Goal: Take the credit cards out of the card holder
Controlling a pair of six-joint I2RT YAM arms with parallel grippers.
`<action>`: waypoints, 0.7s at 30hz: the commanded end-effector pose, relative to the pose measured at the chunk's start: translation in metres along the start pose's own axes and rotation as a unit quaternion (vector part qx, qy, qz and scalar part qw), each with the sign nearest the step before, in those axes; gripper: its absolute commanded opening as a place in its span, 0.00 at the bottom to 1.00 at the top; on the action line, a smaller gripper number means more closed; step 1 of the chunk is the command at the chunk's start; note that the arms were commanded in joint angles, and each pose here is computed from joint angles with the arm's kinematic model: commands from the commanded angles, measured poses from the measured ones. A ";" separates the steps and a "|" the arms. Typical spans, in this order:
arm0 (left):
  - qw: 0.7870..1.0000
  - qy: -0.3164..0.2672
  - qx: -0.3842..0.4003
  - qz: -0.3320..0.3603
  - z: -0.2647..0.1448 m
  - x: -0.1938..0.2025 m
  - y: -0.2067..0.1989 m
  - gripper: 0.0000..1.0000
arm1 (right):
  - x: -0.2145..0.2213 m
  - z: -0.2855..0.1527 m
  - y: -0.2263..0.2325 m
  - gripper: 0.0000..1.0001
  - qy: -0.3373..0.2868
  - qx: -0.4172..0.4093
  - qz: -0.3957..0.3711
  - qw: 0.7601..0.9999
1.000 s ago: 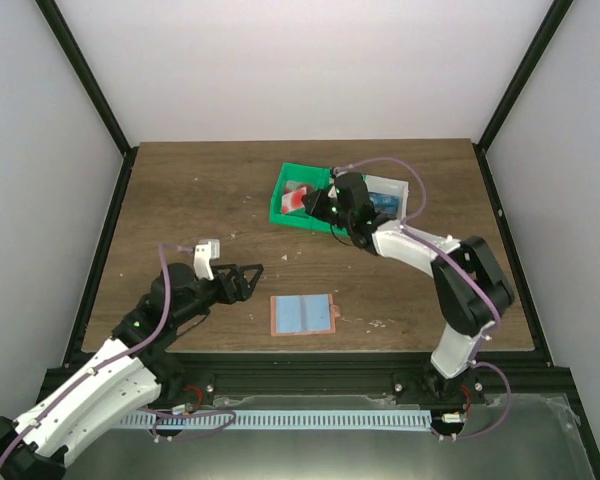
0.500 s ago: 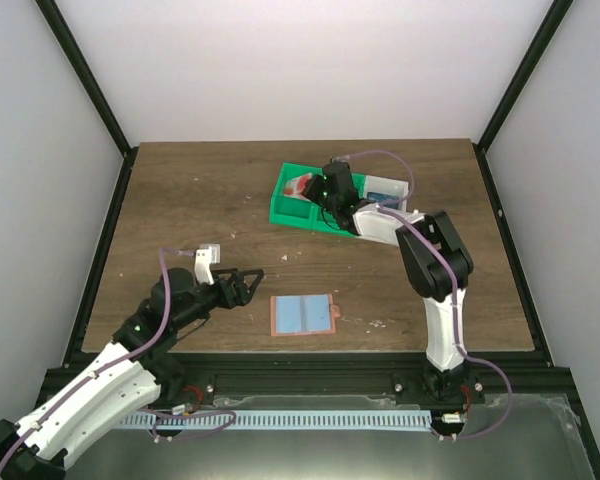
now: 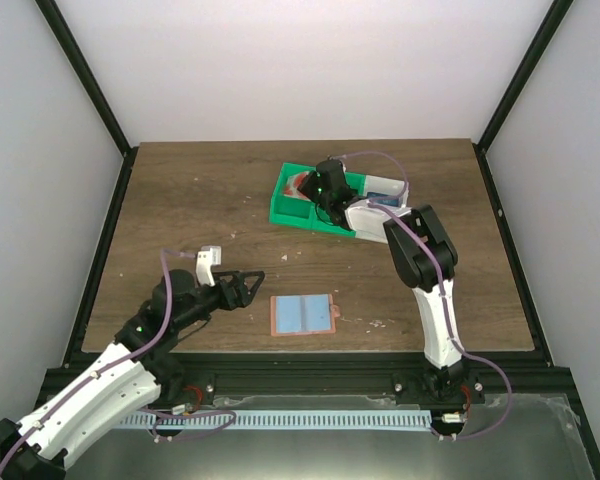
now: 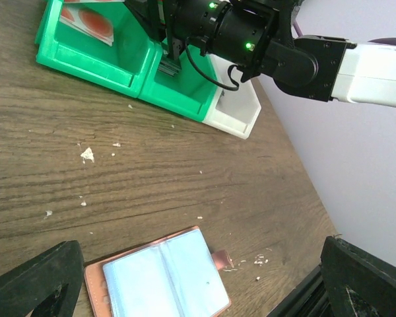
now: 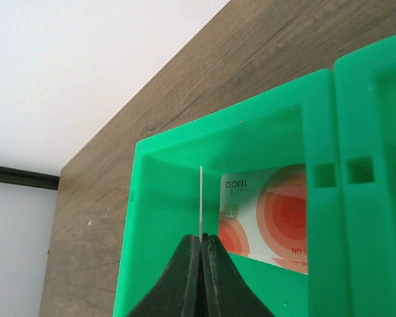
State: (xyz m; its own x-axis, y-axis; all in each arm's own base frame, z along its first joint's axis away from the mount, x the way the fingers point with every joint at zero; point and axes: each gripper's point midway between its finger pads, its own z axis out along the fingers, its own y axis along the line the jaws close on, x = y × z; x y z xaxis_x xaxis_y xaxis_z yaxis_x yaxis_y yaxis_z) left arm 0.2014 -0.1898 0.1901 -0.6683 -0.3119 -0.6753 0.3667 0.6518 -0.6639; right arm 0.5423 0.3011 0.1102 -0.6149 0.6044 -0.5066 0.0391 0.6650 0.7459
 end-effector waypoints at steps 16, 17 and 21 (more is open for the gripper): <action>1.000 0.002 0.010 -0.008 0.001 0.003 -0.001 1.00 | -0.005 0.007 -0.009 0.15 -0.026 0.018 0.042 0.999; 1.000 0.002 0.010 -0.007 0.001 0.003 -0.001 0.99 | -0.004 0.007 -0.009 0.15 -0.025 0.019 0.042 0.999; 1.000 0.005 0.007 -0.012 0.001 0.004 0.001 1.00 | -0.010 0.001 0.005 0.15 -0.022 0.007 0.030 0.999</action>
State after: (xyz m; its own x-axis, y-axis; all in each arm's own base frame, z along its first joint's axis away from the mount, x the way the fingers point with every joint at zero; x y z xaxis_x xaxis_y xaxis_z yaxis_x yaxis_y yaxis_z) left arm 0.1995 -0.1919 0.1870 -0.6816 -0.3086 -0.6635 0.3652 0.6423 -0.6739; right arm 0.5477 0.2978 0.1119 -0.5763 0.6749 -0.4608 0.0882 0.6120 0.7859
